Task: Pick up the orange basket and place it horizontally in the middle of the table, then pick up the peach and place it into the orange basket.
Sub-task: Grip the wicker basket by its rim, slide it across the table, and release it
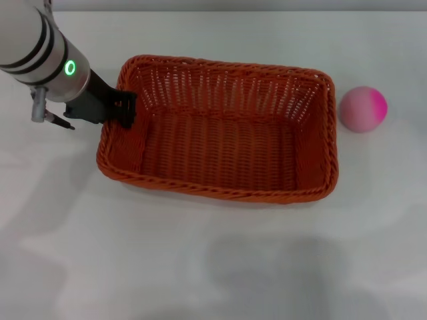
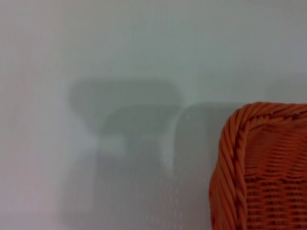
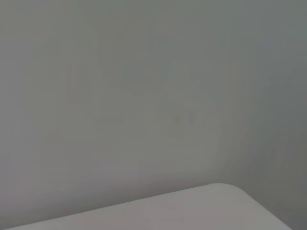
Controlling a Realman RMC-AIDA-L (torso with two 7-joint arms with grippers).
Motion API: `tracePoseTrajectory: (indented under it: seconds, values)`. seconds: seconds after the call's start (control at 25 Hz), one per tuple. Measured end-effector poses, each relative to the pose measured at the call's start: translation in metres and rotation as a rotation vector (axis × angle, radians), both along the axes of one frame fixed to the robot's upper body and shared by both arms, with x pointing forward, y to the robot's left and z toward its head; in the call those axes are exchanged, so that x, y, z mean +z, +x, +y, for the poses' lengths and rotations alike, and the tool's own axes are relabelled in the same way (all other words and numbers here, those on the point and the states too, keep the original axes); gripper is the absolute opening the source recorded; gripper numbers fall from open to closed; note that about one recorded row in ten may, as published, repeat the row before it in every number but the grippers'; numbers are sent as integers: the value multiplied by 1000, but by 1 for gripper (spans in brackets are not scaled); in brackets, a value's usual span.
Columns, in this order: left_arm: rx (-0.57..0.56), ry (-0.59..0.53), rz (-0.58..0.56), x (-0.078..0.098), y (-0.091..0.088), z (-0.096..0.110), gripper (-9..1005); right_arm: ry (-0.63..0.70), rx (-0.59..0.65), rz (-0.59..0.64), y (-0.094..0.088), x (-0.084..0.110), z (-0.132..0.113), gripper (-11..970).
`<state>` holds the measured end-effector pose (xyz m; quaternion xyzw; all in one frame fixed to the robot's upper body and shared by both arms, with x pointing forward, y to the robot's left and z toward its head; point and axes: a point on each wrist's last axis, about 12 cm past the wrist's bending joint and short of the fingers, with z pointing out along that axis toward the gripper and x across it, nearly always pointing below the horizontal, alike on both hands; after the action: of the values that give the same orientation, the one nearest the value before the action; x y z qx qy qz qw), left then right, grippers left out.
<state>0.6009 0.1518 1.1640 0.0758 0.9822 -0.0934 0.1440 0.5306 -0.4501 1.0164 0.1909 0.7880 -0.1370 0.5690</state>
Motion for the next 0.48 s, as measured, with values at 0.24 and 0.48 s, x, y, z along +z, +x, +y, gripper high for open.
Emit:
tracePoseTrajectory:
  seconds: [0.24, 0.48]
  values:
    - [-1, 0, 8, -1, -1, -1, 261, 1, 2, -2, 1, 0, 1, 853]
    - [-9, -3, 29, -2, -5, -5, 381, 2, 4, -1, 1, 0, 2, 853]
